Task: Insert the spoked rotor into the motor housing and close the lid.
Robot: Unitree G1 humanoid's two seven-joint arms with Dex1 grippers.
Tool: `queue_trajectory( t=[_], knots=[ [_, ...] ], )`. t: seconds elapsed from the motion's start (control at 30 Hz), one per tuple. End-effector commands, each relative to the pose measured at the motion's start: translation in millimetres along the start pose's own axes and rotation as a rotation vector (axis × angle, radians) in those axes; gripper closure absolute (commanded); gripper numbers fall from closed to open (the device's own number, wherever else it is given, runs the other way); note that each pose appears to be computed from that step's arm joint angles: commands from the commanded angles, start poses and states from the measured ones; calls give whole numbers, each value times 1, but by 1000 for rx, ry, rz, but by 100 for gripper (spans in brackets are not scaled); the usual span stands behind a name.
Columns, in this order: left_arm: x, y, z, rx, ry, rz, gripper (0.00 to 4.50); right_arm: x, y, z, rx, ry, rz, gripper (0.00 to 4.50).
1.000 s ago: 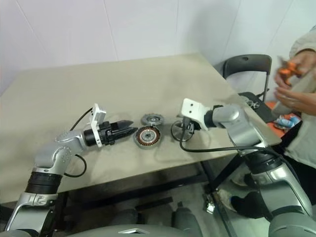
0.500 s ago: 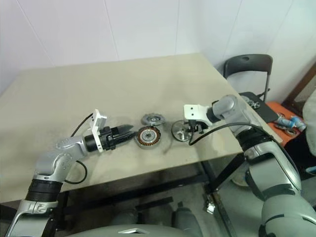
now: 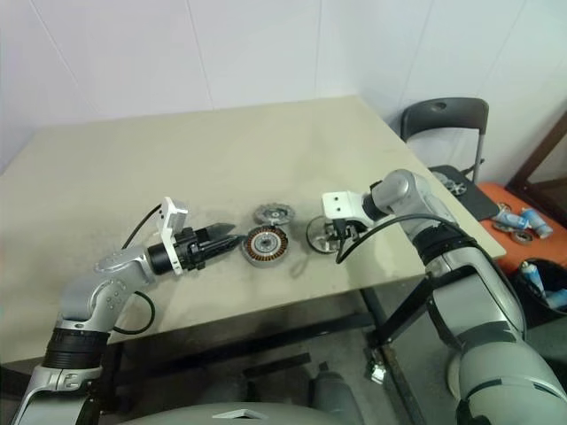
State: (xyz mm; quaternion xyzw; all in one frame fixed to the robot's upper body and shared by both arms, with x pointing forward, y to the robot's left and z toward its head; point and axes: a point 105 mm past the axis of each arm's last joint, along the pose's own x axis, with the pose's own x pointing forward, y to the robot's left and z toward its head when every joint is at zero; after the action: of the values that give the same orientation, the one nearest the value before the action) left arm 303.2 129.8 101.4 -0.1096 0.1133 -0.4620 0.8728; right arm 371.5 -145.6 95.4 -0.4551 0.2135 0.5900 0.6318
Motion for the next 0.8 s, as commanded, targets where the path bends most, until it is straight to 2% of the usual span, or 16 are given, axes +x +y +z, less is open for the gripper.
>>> queue_trajectory(
  t=[0.03, 0.2, 0.23, 0.33, 0.8],
  knots=[
    [0, -4, 14, 33, -45, -13, 180, -7, -7, 6, -36, -10, -26, 287],
    [1, -5, 14, 32, -45, -13, 180, -6, -5, 6, -40, -17, -26, 287],
    [1, -5, 14, 32, -45, -13, 180, -6, -5, 7, -39, -20, -27, 324],
    [2, -5, 14, 31, -45, -13, 180, -6, -6, 7, -36, -21, -36, 402],
    [2, -3, 15, 30, -49, -10, 180, -4, -10, 9, -43, -25, -59, 406]
  ],
)
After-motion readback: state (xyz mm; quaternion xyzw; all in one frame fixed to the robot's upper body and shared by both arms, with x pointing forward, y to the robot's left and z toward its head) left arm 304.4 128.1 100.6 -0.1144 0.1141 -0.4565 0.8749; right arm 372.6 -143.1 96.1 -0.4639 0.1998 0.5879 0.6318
